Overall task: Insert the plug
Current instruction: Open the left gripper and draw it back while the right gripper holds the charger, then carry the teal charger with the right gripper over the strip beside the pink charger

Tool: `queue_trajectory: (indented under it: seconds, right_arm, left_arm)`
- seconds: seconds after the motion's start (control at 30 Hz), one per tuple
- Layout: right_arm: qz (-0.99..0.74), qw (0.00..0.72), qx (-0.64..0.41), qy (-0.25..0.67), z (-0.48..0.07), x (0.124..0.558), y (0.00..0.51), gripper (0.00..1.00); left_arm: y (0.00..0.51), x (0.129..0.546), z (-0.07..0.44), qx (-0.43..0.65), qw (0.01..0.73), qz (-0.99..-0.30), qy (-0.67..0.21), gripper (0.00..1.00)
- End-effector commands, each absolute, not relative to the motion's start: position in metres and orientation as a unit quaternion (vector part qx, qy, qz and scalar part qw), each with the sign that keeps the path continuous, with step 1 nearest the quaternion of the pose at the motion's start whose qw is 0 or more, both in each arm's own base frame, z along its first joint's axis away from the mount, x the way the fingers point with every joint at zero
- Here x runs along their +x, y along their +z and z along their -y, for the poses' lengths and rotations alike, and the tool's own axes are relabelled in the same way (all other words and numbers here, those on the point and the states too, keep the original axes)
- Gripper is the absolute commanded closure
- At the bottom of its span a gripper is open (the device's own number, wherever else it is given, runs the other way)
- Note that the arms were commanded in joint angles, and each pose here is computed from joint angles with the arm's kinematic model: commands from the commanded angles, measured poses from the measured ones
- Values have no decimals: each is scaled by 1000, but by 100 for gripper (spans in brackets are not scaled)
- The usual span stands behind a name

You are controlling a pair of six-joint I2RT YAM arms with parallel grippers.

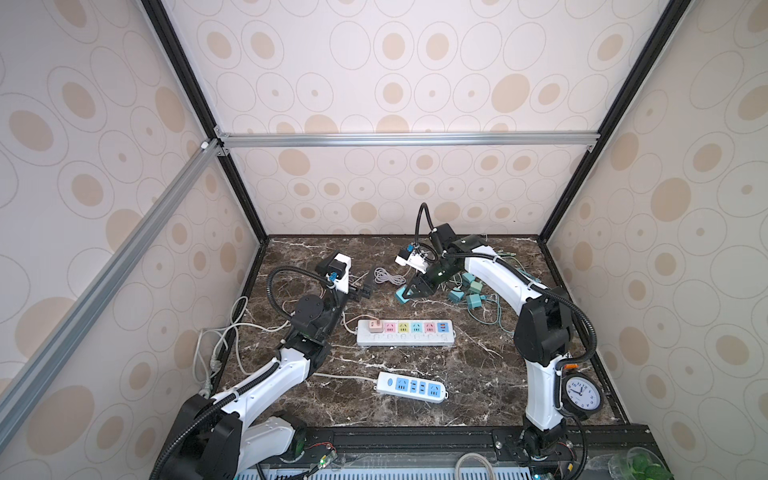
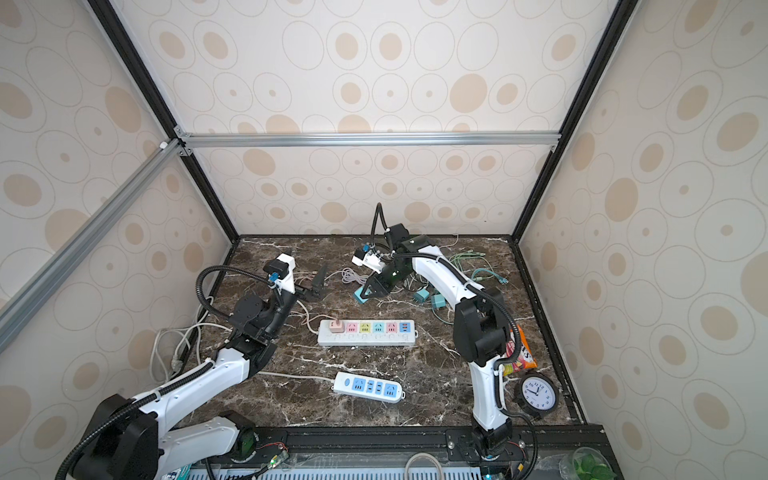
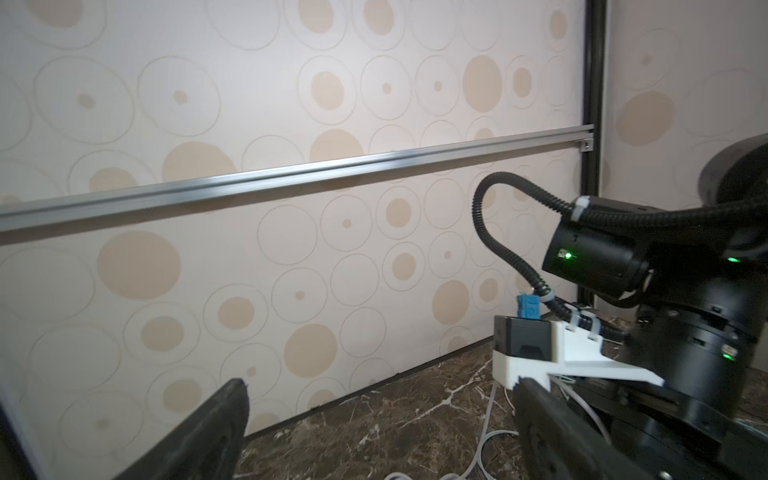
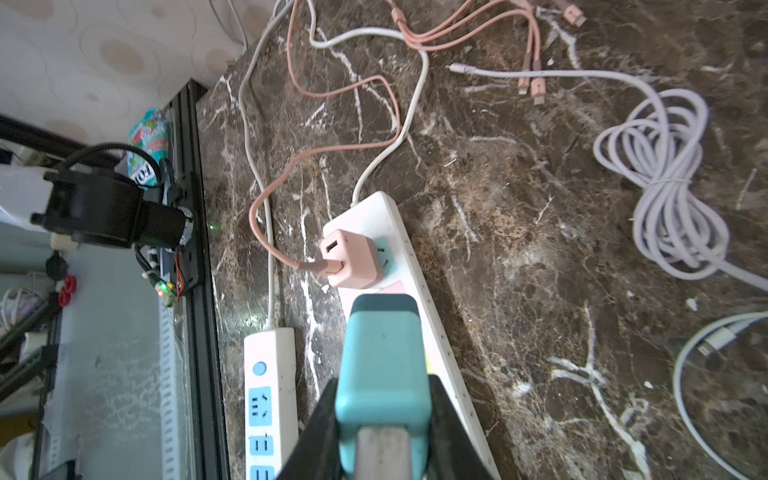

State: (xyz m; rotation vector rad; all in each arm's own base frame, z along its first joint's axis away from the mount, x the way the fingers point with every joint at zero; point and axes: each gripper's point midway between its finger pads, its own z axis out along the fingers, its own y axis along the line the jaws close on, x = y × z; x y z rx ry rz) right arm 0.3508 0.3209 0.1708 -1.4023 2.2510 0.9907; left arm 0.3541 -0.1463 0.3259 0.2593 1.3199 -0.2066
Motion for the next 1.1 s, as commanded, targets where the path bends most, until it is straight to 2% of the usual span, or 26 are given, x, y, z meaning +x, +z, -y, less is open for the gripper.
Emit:
queue_trajectory:
  seconds: [0.0,0.23,0.6,0.9,1.07]
  right_arm:
    - [-750,140,-562,320,-323,332,165,100]
    - [-731,110,-617,268,-324,316,148,100]
    - [-717,53,-676,163,-324,302,119,100]
    - [-702,59,-699,121,-338,302,108,100]
    - [-687,70,-716,109,-348,304,107,100]
  left_arm:
    - [316,359,116,35,757,-649,-66,2]
    - [297,354,105,-10,719,-691,-80,2]
    - [287,342,76,-101,709,-694,-78,2]
    - [283,343,71,-106,700,-704,-60,2]
    - [278,339,46,-167,691,-703,-27,2]
